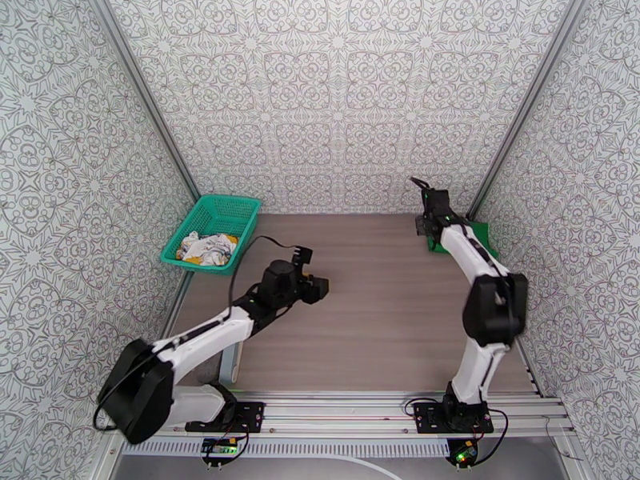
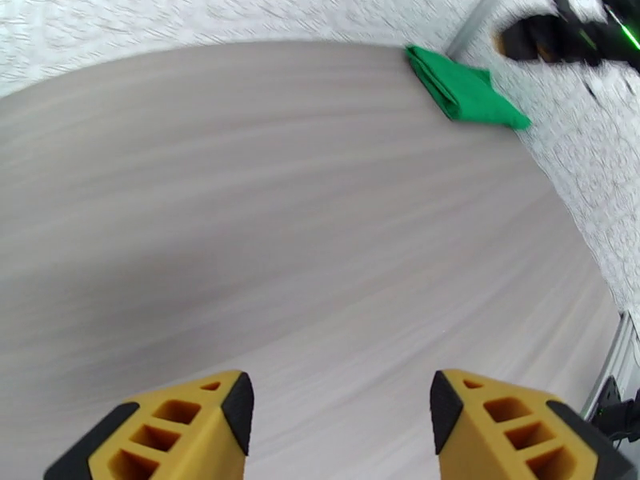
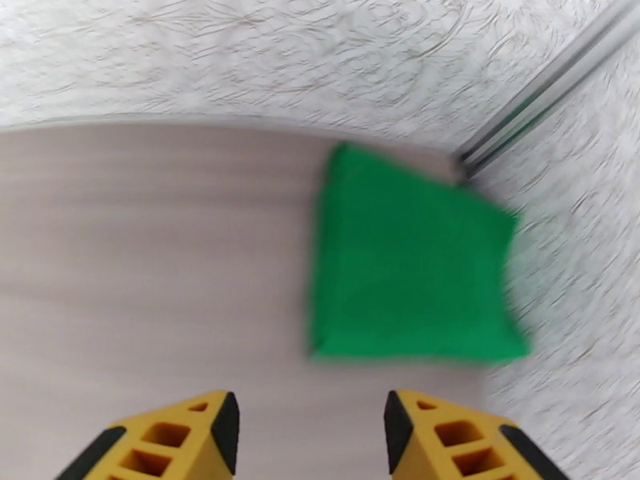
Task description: Fold and stack the mixed laundry pile
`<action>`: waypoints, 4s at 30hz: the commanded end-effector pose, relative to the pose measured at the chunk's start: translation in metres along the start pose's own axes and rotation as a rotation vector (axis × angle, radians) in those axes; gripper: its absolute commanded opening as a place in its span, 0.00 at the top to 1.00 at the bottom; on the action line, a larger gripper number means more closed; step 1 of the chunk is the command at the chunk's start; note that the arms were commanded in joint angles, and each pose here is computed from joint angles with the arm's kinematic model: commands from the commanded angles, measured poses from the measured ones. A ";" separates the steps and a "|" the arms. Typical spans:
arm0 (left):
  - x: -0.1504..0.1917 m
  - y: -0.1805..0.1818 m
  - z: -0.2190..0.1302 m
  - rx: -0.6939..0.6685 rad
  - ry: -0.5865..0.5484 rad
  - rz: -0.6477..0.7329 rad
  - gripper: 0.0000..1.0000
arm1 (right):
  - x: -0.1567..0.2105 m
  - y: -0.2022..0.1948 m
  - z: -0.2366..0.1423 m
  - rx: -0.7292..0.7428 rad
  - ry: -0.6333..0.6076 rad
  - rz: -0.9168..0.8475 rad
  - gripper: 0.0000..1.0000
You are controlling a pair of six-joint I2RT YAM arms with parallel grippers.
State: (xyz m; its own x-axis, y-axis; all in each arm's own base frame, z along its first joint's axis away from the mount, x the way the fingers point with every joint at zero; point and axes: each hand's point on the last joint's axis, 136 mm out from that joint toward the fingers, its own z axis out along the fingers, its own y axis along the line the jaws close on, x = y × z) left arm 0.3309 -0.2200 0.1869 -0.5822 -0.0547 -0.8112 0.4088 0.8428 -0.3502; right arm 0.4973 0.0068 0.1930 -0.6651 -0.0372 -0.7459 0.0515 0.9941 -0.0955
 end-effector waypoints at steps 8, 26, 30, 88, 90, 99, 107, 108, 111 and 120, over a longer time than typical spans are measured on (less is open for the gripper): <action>0.013 0.119 -0.093 -0.427 0.033 -0.171 0.35 | 0.066 0.033 -0.038 -0.214 -0.119 0.140 0.41; -0.010 0.218 -0.145 -0.634 -0.060 -0.428 0.35 | 0.078 0.059 -0.054 -0.385 -0.252 0.163 0.35; -0.039 0.253 -0.142 -0.700 -0.035 -0.501 0.35 | 0.079 0.065 -0.054 -0.414 -0.253 0.166 0.35; -0.240 -0.023 -0.144 -0.081 -0.342 0.042 1.00 | 0.040 0.072 -0.111 -0.506 -0.225 0.349 0.30; -0.215 -0.056 -0.121 0.026 -0.312 0.036 1.00 | 0.042 0.071 -0.118 -0.506 -0.220 0.345 0.30; -0.061 -0.089 0.031 0.101 -0.004 -0.039 1.00 | 0.076 0.067 -0.115 -0.472 -0.131 0.358 0.31; 0.060 -0.077 0.097 0.115 0.202 -0.122 0.75 | 0.136 0.081 -0.092 -0.481 0.119 0.376 0.34; 0.062 -0.074 0.096 0.108 0.202 -0.125 0.66 | 0.144 0.085 -0.091 -0.487 0.155 0.365 0.34; 0.059 -0.066 0.082 0.069 0.197 -0.095 0.44 | 0.164 0.094 -0.088 -0.495 0.227 0.324 0.34; 0.041 -0.053 0.004 -0.054 0.224 0.089 0.28 | 0.208 0.106 -0.108 -0.541 0.412 0.422 0.32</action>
State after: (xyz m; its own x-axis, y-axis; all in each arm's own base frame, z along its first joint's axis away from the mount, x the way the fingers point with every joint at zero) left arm 0.3076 -0.2918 0.1726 -0.6913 0.0203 -0.7223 0.4162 0.8283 -0.3750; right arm 0.3136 0.1091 0.1110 -0.8508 0.2810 -0.4441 0.0119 0.8551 0.5183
